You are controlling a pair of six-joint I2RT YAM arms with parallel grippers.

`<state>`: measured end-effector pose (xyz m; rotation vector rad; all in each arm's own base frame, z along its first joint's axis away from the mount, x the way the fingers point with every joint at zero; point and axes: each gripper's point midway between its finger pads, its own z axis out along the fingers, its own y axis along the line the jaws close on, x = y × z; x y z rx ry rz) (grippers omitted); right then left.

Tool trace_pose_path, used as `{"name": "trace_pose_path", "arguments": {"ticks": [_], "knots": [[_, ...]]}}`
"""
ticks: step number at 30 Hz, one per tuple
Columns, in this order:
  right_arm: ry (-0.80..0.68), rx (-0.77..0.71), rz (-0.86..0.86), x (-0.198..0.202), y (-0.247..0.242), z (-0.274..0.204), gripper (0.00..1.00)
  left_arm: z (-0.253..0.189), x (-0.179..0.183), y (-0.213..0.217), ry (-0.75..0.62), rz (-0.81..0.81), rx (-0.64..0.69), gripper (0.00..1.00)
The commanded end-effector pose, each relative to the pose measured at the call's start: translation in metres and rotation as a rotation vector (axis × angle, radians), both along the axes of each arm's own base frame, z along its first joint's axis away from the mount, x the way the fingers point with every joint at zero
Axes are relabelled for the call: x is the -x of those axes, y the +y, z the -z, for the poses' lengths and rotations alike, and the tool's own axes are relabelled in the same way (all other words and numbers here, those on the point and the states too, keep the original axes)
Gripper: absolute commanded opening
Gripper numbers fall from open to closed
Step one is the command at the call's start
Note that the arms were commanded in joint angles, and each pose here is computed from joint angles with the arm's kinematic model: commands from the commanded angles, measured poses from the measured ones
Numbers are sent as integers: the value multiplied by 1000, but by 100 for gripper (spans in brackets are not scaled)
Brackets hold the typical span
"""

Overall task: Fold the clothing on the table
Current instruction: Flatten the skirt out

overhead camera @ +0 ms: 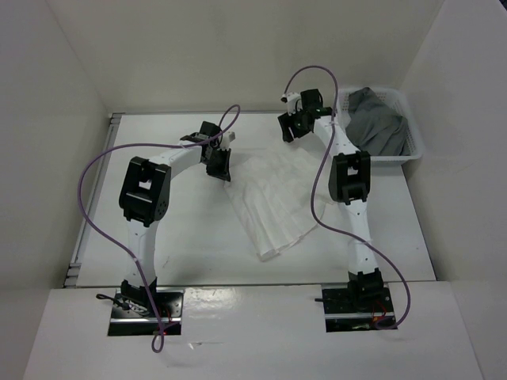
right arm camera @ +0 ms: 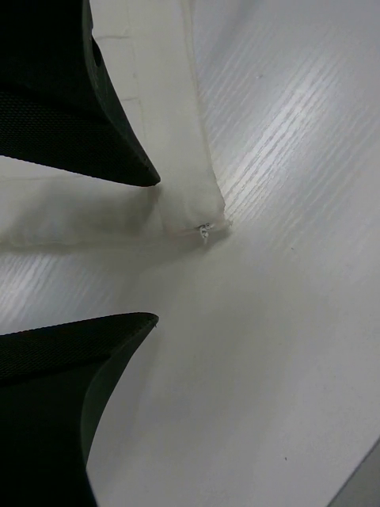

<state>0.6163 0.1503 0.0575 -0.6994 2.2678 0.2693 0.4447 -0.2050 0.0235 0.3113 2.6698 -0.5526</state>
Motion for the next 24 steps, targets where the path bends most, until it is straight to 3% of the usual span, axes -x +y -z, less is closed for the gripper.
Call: {"name": "trace_pose_path", "arguments": {"ticks": [1,5,8,11,12,13,14,17,24], "knots": [[7,-9,-37,-2,9,3,70,2,12,7,22,23,-50,9],[23,-7,-59,0,16,12,69,2,12,7,22,23,-50,9],[43,-11,-64,2,17,18,61,5,15,8,31,24,-52,9],[44,-10,-74,4,23,16,38,7,17,4,30,33,-52,9],[55,-8,-83,7,28,21,28,10,20,5,39,33,-55,6],[43,-11,-83,4,29,16,6,6,19,6,28,29,-60,5],[55,-15,-86,7,35,19,0,6,19,6,28,29,-60,5],[65,-10,-83,11,40,12,0,1,16,10,5,26,-79,0],[-74,-85,-96,25,67,-102,0,-75,-14,22,-195,30,-147,0]]}}
